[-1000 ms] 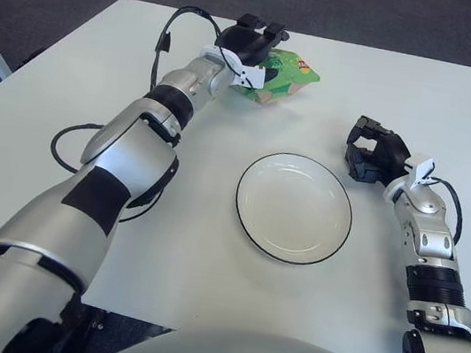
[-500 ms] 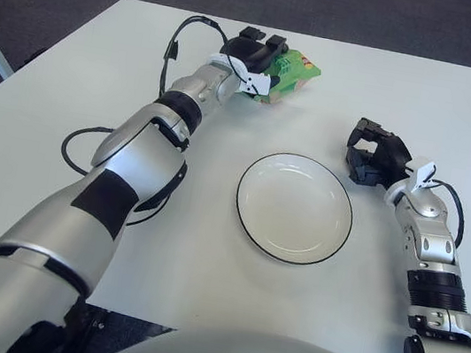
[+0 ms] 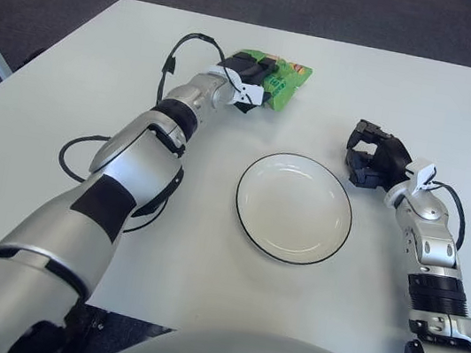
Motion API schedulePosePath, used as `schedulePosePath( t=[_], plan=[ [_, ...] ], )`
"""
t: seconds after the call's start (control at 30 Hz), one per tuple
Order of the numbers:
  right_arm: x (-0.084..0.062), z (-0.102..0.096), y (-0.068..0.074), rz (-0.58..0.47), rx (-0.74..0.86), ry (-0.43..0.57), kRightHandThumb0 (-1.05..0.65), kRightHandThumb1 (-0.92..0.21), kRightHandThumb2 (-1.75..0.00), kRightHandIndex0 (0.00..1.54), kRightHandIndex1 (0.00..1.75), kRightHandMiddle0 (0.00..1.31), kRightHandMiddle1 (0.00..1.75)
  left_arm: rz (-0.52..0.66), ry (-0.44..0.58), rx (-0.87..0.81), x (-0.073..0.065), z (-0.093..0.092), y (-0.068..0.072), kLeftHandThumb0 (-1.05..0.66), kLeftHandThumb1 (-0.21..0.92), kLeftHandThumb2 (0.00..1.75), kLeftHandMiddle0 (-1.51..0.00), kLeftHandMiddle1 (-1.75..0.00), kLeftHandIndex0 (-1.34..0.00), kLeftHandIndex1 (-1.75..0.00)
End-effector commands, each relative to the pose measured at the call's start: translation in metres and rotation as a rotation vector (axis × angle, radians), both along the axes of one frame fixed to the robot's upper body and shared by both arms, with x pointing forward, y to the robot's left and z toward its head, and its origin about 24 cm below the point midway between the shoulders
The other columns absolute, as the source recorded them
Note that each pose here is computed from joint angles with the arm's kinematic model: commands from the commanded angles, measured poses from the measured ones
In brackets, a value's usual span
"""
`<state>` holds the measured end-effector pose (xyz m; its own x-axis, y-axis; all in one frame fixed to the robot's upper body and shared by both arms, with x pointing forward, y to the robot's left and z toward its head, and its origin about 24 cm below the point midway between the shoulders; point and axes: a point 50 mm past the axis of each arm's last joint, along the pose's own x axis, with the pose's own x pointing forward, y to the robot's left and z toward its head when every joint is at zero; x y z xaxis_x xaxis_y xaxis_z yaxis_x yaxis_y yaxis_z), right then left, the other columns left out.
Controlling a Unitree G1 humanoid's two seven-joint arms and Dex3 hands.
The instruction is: Put the snack into the plate.
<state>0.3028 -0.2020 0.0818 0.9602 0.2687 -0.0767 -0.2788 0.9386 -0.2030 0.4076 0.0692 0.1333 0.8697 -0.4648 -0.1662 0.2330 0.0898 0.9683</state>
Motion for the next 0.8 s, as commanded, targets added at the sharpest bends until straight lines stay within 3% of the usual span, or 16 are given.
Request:
schedulePosePath(
  t=[0.0,0.23,0.37,0.57,0.77],
  plan=[
    [-0.011,-0.033,-0.003,0.006,-0.037,0.161,-0.47,-0.36,-1.26,1.29,1.75,0.58,1.75,0.060,0.072,0.024,-0.001,-0.016,0.017,-0.95,0.92,1.30,-0.15,-0.40,0.00,-0.39],
    [-0.010,-0.032,-0.004,0.005,-0.049,0.162,-0.47,-0.36,-1.27,1.29,1.75,0.58,1.75,0.047,0.095,0.068,-0.004,-0.025,0.034,-0.96,0.92,1.28,-0.20,-0.42,0.00,-0.32],
    [-0.010,-0.032,-0.004,0.007,-0.049,0.160,-0.47,-0.36,-1.27,1.29,1.75,0.58,1.75,-0.048,0.098,0.064,-0.012,-0.029,0.055,-0.96,0.92,1.29,-0.24,-0.45,0.00,-0.42],
    [-0.009,-0.031,-0.004,0.003,-0.057,0.163,-0.47,-0.36,-1.27,1.29,1.75,0.58,1.75,-0.217,0.082,0.020,-0.024,-0.018,0.066,-0.94,0.92,1.30,-0.28,-0.47,0.00,-0.54],
    [-0.009,-0.031,-0.005,-0.006,-0.068,0.164,-0.47,-0.36,-1.26,1.29,1.75,0.58,1.75,-0.323,0.074,0.008,-0.039,-0.014,0.084,-0.89,0.92,1.29,-0.26,-0.46,0.00,-0.55]
  ],
)
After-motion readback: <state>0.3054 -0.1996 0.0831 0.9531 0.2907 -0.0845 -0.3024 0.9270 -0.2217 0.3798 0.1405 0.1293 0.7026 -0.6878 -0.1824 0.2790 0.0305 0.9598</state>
